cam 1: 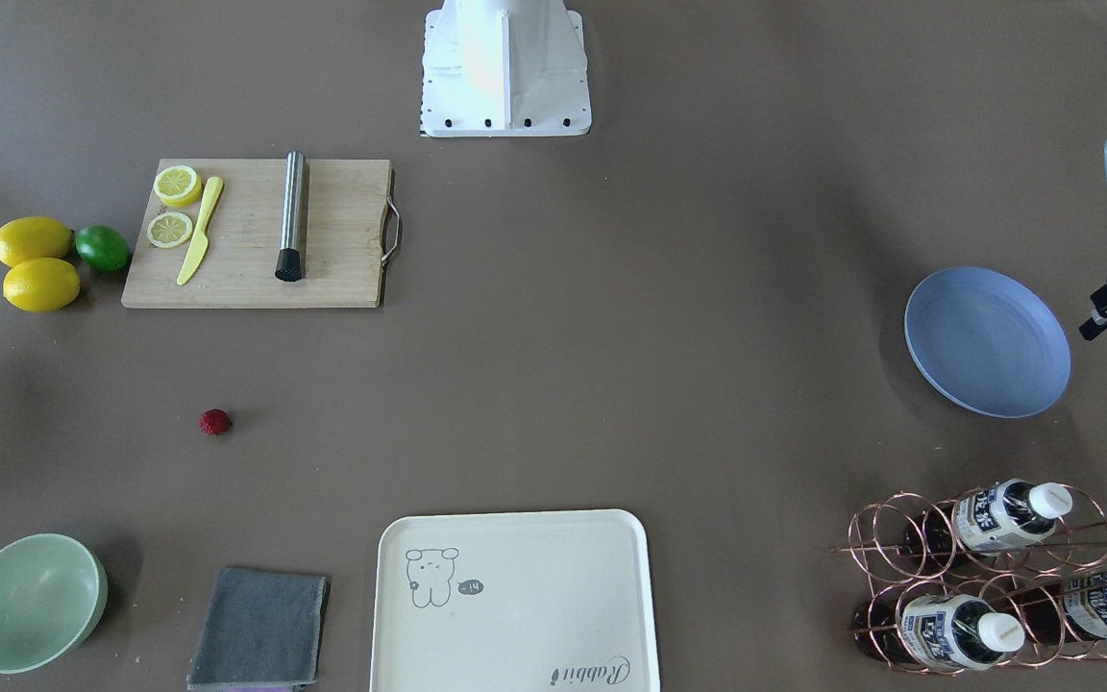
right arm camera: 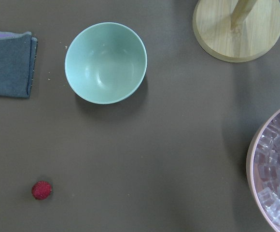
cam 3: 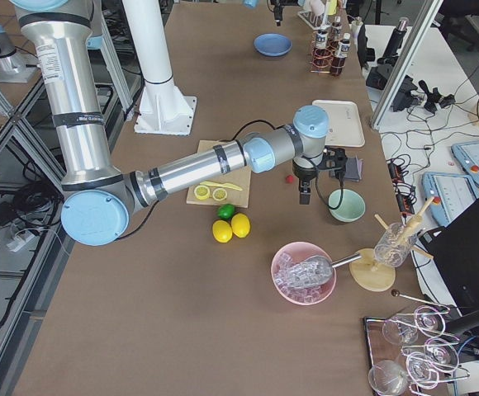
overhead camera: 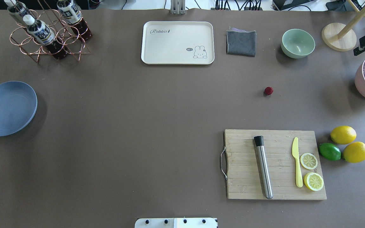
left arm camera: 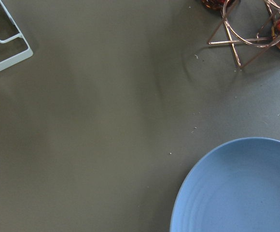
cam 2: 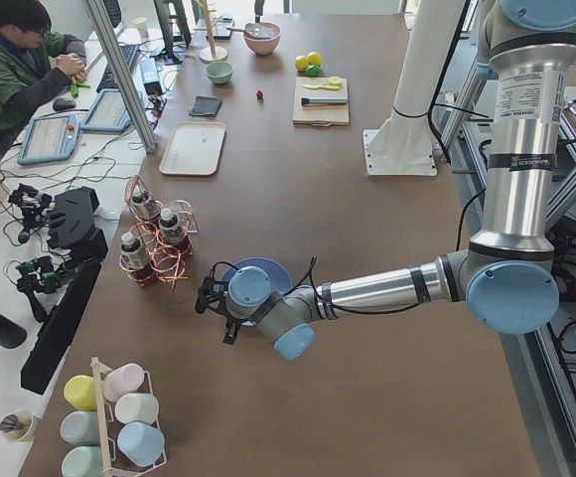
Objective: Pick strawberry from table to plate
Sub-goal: 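Move the right gripper toward the strawberry while the left approaches the blue plate, then drag the blue plate inward with the left gripper while the right lowers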
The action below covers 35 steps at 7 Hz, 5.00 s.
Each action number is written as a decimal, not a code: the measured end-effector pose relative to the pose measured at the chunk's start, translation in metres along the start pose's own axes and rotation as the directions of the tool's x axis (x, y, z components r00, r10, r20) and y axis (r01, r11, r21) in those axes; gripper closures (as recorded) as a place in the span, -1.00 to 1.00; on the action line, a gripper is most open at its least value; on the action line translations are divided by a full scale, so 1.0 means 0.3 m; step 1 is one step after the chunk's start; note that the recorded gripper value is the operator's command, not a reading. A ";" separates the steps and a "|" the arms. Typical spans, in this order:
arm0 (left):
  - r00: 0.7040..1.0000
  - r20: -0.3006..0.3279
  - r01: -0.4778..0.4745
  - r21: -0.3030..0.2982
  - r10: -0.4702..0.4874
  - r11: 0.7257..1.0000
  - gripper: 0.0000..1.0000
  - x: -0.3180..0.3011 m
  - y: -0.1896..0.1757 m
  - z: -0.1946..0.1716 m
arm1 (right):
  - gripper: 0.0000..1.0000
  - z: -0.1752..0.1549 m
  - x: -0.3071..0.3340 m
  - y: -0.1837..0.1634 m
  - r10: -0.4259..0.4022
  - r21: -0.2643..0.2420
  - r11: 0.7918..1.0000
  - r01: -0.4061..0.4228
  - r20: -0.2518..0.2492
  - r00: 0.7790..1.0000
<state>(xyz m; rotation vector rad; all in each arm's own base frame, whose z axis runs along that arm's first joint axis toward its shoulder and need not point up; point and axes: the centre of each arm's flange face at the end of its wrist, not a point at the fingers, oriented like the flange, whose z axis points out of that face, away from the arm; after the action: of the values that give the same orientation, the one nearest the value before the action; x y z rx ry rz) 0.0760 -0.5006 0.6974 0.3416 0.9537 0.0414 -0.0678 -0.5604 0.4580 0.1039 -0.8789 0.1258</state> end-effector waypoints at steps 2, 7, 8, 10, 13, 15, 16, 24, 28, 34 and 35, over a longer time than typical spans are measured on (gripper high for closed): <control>1.000 -0.010 -0.020 -0.025 0.020 0.999 -0.96 0.034 0.024 0.057 | -1.00 0.045 -0.050 0.008 0.005 -0.001 1.000 -0.005 -0.011 1.000; 0.999 -0.017 -0.035 -0.084 0.033 0.996 -0.96 0.055 0.068 0.145 | -1.00 0.139 -0.159 0.042 -0.002 -0.012 1.000 0.002 -0.013 1.000; 0.999 -0.018 -0.037 -0.092 0.035 0.995 -0.94 0.055 0.074 0.156 | -1.00 0.148 -0.166 0.045 -0.009 -0.010 1.000 0.009 -0.018 1.000; 0.999 -0.016 -0.034 -0.100 0.033 0.994 -0.91 0.046 0.084 0.164 | -1.00 0.148 -0.177 0.047 -0.021 0.000 1.000 0.021 -0.018 1.000; 1.000 -0.011 -0.022 -0.113 0.021 0.993 -0.06 0.028 0.102 0.171 | -1.00 0.152 -0.175 0.046 -0.022 0.001 1.000 0.022 -0.018 1.000; 1.000 -0.007 -0.014 -0.119 0.013 0.993 1.00 0.016 0.113 0.174 | -1.00 0.157 -0.170 0.045 -0.026 0.004 1.000 0.026 -0.015 1.000; 1.000 -0.009 -0.010 -0.122 0.009 0.993 1.00 0.015 0.116 0.175 | -1.00 0.156 -0.172 0.045 -0.028 0.006 1.000 0.028 -0.014 1.000; 0.946 -0.252 0.131 -0.276 -0.204 0.952 1.00 0.214 -0.185 -0.018 | -1.00 0.139 -0.182 0.044 -0.035 0.017 0.999 0.035 -0.007 0.999; 0.918 -0.241 0.244 -0.282 -0.315 0.928 1.00 0.783 -0.319 -0.060 | -1.00 0.153 -0.186 0.039 -0.038 0.032 0.999 0.039 -0.031 0.999; 0.889 -0.272 0.331 -0.178 -0.370 0.927 1.00 1.680 -0.151 0.125 | -1.00 0.406 -0.432 0.050 -0.064 -0.035 0.997 0.062 -0.075 0.995; 0.887 -0.277 0.335 -0.165 -0.370 0.928 1.00 1.782 -0.098 0.170 | -1.00 0.446 -0.466 0.065 -0.050 -0.052 0.998 0.046 -0.076 0.996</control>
<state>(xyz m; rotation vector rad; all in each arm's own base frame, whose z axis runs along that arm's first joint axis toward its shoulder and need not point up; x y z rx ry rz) 0.4249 -0.4437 0.2920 0.0504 1.3038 -0.1915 -0.2609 -0.5695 0.4355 0.0729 -0.8008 0.0627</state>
